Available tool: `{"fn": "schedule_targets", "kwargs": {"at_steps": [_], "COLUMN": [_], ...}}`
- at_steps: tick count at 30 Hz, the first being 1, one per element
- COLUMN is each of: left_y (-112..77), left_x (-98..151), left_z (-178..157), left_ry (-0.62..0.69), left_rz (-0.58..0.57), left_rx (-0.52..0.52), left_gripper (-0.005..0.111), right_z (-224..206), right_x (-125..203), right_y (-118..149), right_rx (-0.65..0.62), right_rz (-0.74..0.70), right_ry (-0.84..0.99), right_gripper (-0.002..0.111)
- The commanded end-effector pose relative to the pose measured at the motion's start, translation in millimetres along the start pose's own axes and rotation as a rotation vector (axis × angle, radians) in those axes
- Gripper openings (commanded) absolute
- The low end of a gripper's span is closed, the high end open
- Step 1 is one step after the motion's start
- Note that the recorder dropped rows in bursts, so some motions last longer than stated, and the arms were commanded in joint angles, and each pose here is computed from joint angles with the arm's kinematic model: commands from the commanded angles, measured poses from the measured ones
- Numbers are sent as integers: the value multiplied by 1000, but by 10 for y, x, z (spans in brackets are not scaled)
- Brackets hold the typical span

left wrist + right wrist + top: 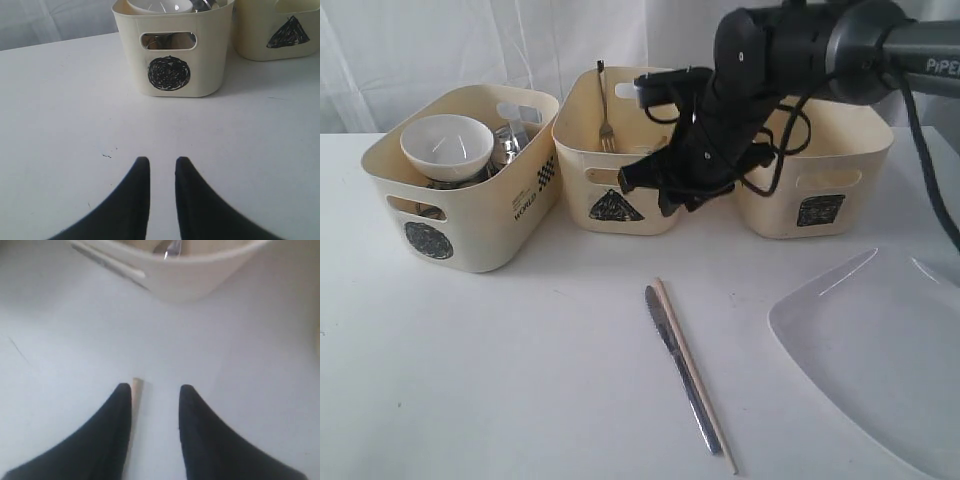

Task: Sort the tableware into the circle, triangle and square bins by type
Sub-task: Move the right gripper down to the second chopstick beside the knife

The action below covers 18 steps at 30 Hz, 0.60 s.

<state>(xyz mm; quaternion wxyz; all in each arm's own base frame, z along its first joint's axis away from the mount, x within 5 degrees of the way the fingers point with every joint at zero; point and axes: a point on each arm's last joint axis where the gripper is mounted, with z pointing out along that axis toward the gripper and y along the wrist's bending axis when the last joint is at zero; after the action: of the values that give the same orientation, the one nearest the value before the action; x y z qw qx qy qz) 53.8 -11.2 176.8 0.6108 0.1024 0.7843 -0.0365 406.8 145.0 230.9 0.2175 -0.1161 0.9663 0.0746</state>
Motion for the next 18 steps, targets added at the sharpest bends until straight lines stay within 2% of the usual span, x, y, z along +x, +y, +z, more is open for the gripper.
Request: {"fn": "schedule_targets", "kwargs": {"at_steps": [1, 7, 18], "left_y": [0, 0, 0], "left_x": [14, 14, 14], "left_z": [0, 0, 0], "left_ry": [3, 3, 3], "left_rz": [-9, -9, -9], "left_rx": [-1, -1, -1], "left_gripper": [25, 25, 25], "right_z": [56, 9, -55], "right_x": [294, 654, 1004], "right_y": [-41, -78, -104], "right_rx": [12, 16, 19], "right_rz": [22, 29, 41], "right_ry": [34, 58, 151], "right_gripper": [31, 31, 31]}}
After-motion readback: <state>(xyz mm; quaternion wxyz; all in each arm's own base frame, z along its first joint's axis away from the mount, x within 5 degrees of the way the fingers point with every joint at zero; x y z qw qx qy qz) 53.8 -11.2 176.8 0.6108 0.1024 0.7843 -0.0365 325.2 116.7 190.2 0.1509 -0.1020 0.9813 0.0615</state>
